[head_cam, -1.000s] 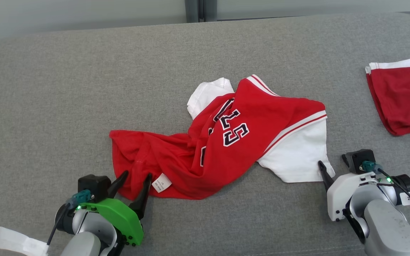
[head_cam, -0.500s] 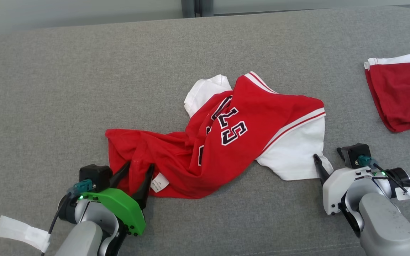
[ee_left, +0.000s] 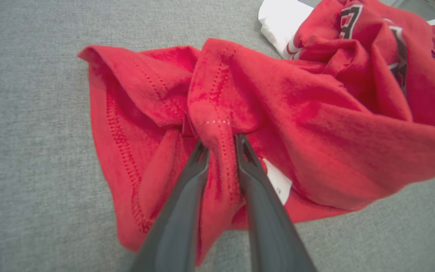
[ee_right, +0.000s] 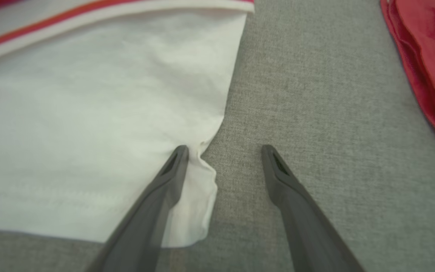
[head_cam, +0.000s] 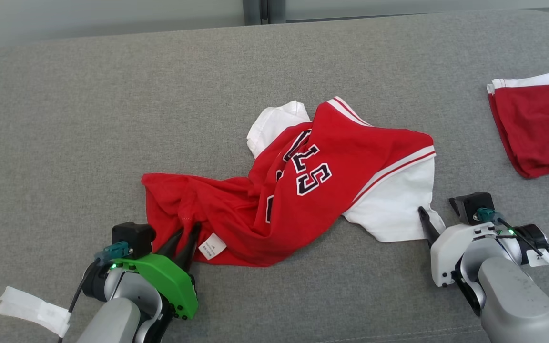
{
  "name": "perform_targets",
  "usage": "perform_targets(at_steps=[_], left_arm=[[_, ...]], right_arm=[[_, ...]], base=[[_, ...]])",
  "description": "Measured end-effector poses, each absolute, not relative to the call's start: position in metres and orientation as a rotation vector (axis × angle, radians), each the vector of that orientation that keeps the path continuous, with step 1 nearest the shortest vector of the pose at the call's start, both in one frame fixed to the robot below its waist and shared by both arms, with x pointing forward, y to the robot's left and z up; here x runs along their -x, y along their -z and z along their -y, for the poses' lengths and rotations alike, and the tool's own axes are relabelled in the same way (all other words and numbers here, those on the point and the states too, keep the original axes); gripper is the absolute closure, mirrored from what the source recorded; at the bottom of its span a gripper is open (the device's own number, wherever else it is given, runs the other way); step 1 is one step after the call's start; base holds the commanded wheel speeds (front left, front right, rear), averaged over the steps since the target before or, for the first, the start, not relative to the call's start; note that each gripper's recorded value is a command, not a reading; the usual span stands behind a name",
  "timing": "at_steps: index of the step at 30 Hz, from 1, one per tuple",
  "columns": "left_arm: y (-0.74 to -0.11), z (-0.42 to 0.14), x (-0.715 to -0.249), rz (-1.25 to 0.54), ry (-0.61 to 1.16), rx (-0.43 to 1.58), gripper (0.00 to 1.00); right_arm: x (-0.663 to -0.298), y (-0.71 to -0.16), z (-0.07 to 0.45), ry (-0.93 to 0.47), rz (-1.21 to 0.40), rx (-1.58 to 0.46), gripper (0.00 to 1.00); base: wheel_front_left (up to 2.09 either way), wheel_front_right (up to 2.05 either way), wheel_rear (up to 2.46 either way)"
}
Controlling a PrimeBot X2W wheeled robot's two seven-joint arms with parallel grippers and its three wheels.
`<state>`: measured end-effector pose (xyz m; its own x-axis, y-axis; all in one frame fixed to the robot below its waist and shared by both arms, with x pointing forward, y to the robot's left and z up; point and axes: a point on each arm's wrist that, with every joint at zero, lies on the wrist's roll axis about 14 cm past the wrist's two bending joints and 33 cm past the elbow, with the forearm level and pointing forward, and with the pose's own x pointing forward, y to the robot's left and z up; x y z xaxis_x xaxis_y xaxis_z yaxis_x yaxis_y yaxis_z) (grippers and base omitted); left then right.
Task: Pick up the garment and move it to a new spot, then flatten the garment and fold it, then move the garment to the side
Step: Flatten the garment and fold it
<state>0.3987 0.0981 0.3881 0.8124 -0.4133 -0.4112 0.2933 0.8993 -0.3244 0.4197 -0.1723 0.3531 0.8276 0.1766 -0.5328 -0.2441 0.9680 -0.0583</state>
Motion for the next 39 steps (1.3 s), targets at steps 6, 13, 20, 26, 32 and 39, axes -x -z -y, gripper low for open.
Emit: perform_targets(at_steps=[6,13,20,26,32,39], left_arm=[[-0.392,-0.098,-0.4,-0.481,0.384,0.262,0.91],[-0.411,-0.1,-0.405,-0.412,0.384,0.279,0.94],[-0.425,-0.1,-0.395,-0.378,0.388,0.292,0.98],[-0.441,-0.108,-0.388,-0.333,0.368,0.307,0.96],[-0.464,-0.121,-0.381,-0.278,0.334,0.32,0.96],[-0.502,-0.119,-0.37,-0.209,0.356,0.382,0.96]], right_arm=[[-0.421,-0.35,0.167,-0.24,-0.564,0.115,0.0],[-0.422,-0.35,0.16,-0.261,-0.566,0.102,0.0],[-0.415,-0.351,0.14,-0.31,-0.583,0.047,1.0],[-0.409,-0.36,0.126,-0.337,-0.573,-0.09,1.0],[-0.415,-0.395,0.135,-0.322,-0.494,-0.271,1.0],[-0.443,-0.493,0.185,-0.264,-0.222,-0.451,1.0]], base=[[0.0,0.0,0.0],[0.0,0.0,0.0],[0.0,0.0,0.0],[0.0,0.0,0.0],[0.0,0.0,0.0],[0.0,0.0,0.0]])
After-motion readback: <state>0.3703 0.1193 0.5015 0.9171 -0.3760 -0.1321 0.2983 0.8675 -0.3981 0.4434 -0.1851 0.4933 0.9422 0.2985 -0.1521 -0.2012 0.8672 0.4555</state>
